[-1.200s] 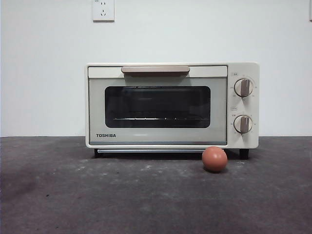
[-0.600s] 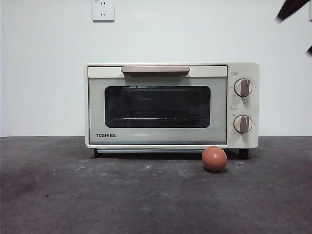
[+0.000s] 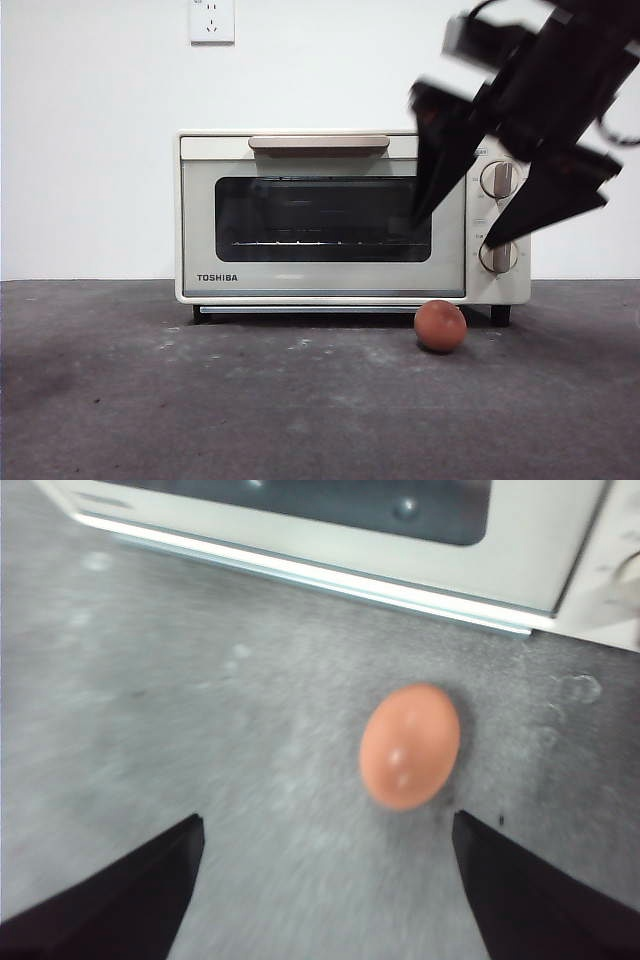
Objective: Eggoven
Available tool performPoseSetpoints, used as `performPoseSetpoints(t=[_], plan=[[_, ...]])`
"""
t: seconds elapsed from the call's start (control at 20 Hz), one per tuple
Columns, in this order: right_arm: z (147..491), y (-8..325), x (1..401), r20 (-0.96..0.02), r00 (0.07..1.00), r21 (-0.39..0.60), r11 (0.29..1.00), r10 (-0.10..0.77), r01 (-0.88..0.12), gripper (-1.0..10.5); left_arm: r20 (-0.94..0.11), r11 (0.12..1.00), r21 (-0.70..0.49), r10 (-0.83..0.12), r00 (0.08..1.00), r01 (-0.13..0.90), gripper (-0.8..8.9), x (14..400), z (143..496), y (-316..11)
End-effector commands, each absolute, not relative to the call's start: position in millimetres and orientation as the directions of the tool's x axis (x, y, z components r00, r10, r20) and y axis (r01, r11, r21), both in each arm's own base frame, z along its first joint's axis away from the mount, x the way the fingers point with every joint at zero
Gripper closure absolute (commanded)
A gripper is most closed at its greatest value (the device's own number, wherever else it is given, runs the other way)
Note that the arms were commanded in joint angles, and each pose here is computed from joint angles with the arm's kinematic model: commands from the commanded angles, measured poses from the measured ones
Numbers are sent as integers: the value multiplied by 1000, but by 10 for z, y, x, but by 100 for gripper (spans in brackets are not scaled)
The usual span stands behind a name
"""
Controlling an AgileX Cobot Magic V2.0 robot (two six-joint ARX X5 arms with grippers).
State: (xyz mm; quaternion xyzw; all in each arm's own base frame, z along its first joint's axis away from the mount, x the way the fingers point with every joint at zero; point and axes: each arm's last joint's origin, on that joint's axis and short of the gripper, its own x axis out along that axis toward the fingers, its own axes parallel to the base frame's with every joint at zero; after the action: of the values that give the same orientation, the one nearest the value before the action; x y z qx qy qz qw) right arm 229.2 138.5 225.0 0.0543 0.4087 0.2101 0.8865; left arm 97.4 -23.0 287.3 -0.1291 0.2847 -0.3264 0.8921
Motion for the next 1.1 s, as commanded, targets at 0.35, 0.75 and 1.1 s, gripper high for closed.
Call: performPoseSetpoints(t=[0.35,0.75,1.1], plan=[[1791,1625,2618,-715,620,208,945,324,-253,550,-410,749,-405,-661,628,524,806,977,2930,-234],[1520,1660,2785,-712,638,192,956,293,-224,550,-412,740,-407,-672,616,535,806,971,2927,-250],[1422,1603,2871,-723,637,188,963,269,-194,606,-411,739,-406,-673,614,538,806,971,2928,-253]])
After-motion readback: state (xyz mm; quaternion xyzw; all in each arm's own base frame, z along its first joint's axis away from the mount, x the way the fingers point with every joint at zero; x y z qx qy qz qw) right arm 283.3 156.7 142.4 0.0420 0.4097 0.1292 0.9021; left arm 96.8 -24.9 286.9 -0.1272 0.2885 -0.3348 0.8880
